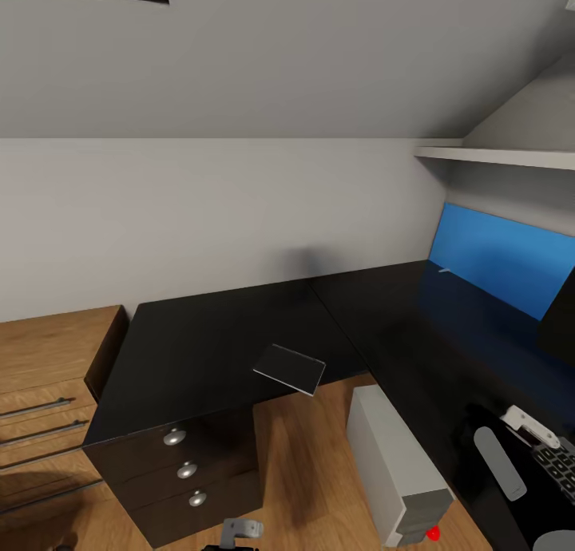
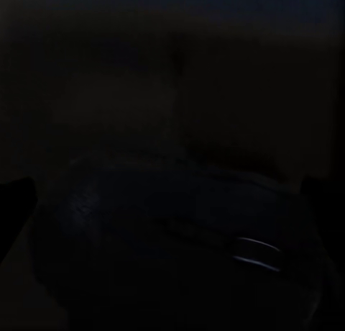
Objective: In the bedroom, organize the workspace by keeping the computer under the desk, ensuring the monitor is on the desk, placing the keyboard on the desk next to the monitor, placing the mouse on the desk next to the keyboard, moving the folder from the swivel chair onto the desk next to the mouse, stacking the notebook on top of the folder with the pen on top of the notebook, and positioning the swivel chair next to the desk.
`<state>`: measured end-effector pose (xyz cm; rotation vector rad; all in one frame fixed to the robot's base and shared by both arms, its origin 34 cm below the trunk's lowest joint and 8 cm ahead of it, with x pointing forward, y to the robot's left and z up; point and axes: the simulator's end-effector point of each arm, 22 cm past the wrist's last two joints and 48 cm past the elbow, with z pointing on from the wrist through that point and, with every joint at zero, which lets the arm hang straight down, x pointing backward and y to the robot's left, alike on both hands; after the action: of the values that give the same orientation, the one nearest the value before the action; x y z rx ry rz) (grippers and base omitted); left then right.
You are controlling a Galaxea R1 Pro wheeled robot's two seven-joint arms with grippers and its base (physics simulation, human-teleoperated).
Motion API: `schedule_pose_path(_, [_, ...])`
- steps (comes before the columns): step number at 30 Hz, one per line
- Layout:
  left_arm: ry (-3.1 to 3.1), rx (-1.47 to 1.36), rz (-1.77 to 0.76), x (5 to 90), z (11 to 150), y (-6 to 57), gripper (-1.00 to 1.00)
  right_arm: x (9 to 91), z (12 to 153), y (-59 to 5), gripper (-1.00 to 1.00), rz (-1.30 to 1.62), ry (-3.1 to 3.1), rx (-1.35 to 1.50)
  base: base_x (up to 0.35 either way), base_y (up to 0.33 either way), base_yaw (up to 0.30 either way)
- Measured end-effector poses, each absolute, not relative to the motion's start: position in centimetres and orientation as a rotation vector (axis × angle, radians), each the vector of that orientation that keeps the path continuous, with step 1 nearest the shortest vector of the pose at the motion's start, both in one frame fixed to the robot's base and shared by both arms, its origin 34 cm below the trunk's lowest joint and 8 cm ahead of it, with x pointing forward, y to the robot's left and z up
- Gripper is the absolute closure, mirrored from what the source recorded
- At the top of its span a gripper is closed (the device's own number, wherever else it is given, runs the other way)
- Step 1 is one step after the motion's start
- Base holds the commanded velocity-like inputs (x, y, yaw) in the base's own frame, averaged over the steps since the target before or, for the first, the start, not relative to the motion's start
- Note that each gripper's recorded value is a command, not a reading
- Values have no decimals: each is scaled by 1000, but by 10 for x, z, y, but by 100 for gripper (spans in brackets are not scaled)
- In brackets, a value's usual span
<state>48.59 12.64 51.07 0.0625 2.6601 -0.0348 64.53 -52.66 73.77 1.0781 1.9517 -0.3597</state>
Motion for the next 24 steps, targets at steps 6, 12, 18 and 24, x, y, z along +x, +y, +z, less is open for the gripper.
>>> schedule_pose_path(6, [2661, 62, -35, 486, 511, 126, -100, 645, 738, -526, 100, -360, 1953, 1077, -1, -1, 0])
schedule_pose_path(12, [2661, 62, -35, 486, 511, 126, -100, 645, 737, -526, 100, -361, 1954, 1077, 0, 0, 0])
schedule_pose_path(18, [2661, 63, -35, 486, 511, 126, -100, 645, 737, -526, 100, -361, 1954, 1077, 0, 0, 0])
schedule_pose_path(24, [2660, 63, -35, 486, 511, 126, -100, 645, 737, -526, 100, -364, 1954, 1075, 0, 0, 0])
